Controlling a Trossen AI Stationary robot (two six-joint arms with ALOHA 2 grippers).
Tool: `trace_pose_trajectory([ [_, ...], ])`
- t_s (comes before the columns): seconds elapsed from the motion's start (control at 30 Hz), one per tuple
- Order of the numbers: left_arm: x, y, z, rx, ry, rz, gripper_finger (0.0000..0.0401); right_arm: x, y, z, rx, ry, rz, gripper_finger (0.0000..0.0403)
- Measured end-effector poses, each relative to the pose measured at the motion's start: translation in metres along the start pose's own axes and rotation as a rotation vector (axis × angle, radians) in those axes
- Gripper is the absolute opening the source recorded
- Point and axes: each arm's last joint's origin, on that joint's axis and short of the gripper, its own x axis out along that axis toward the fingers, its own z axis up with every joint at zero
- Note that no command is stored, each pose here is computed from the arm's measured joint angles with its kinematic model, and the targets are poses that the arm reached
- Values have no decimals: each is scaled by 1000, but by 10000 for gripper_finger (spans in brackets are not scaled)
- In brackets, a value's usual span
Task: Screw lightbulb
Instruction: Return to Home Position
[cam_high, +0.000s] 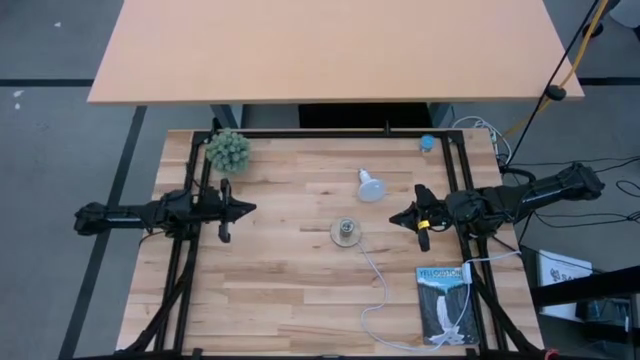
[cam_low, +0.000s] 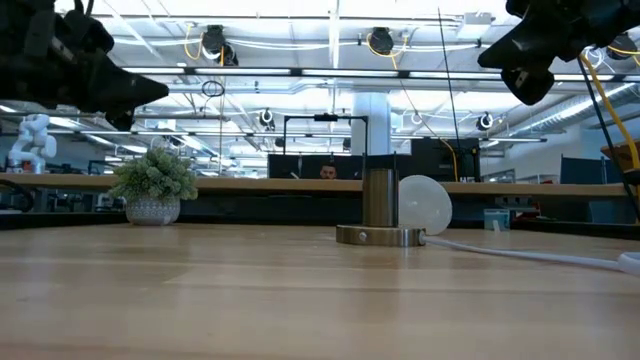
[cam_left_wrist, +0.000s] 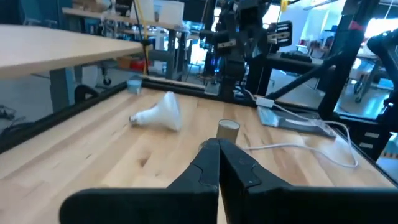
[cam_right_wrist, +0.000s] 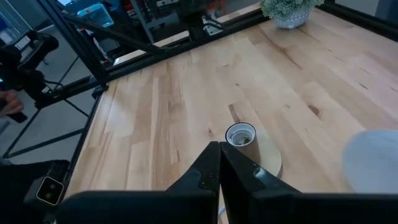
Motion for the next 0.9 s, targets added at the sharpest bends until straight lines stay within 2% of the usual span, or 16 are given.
trace_pose_trajectory([
  [0.23, 0, 4, 1, 78, -19, 91, 0, 0, 0, 0, 3, 2, 3, 0],
  [0.33, 1, 7, 1, 76, -12, 129, 0, 0, 0, 0, 2, 2, 3, 0],
  [0.6, 3, 17, 0, 53, 4, 312, 0, 0, 0, 0, 0, 3, 5, 0],
  [0.9, 4, 19, -3, 52, 28, 331, 0, 0, 0, -1, -40, 15, -1, 0],
])
